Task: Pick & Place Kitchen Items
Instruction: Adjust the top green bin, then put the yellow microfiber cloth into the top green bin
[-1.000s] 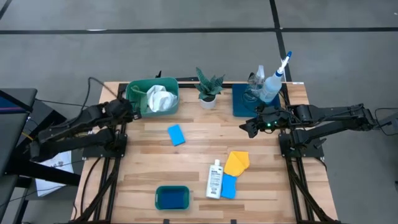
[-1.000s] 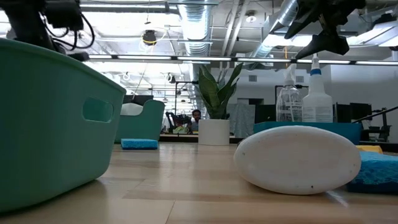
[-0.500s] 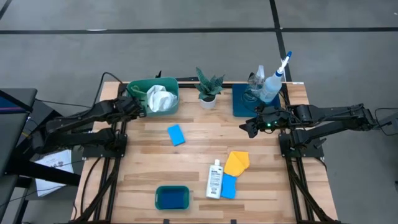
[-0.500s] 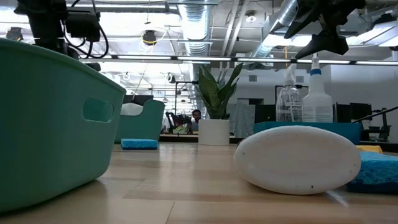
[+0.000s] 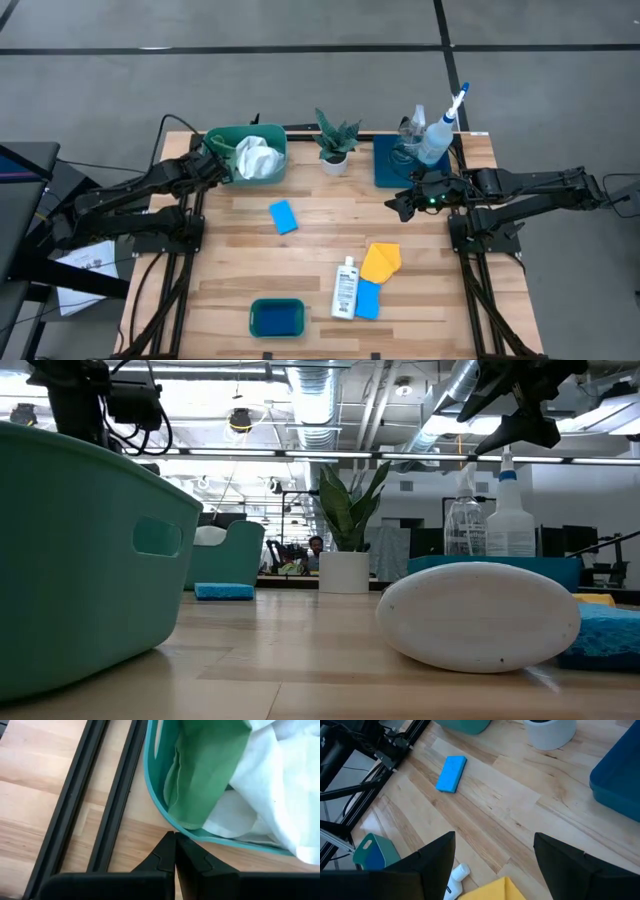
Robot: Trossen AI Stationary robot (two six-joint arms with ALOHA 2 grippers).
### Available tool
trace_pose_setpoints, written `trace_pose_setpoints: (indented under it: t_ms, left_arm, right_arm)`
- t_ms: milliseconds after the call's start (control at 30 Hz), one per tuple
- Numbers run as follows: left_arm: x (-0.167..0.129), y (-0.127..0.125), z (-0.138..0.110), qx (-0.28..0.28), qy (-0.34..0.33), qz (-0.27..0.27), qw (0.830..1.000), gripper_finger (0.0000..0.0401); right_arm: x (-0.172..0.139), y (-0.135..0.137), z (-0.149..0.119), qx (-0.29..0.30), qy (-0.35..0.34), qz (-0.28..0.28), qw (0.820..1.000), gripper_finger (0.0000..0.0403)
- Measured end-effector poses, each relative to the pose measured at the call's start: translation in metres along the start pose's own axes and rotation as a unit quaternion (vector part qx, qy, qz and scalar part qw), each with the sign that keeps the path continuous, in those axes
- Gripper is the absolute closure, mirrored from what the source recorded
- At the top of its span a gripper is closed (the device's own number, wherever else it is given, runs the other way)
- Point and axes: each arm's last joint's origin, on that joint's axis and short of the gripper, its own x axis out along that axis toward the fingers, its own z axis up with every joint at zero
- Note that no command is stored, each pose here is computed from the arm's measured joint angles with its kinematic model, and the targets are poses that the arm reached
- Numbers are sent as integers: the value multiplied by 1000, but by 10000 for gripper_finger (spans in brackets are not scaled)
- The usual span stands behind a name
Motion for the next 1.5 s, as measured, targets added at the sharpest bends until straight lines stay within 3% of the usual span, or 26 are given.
trace_pose_setpoints:
  t_ms: [800, 1033, 1200, 1333, 1500]
  left_arm:
    - [0, -3, 2, -4, -24, -9, 1000, 401]
    - [-6, 0, 1, -3, 3, -43, 999, 401]
    - [-14, 3, -3, 19, 50, -99, 994, 401]
    - [-23, 4, -7, 87, 98, -186, 974, 401]
    - [-45, -7, -9, 159, 136, -378, 902, 401]
  right_arm:
    - [0, 0, 0, -4, 0, 0, 1000, 143]
    - [0, 0, 0, 0, 0, 0, 1000, 143]
    - [0, 0, 0, 0, 0, 0, 1000, 143]
    - [0, 0, 0, 0, 0, 1, 1000, 143]
    - [0, 2, 1, -8, -6, 12, 1000, 143]
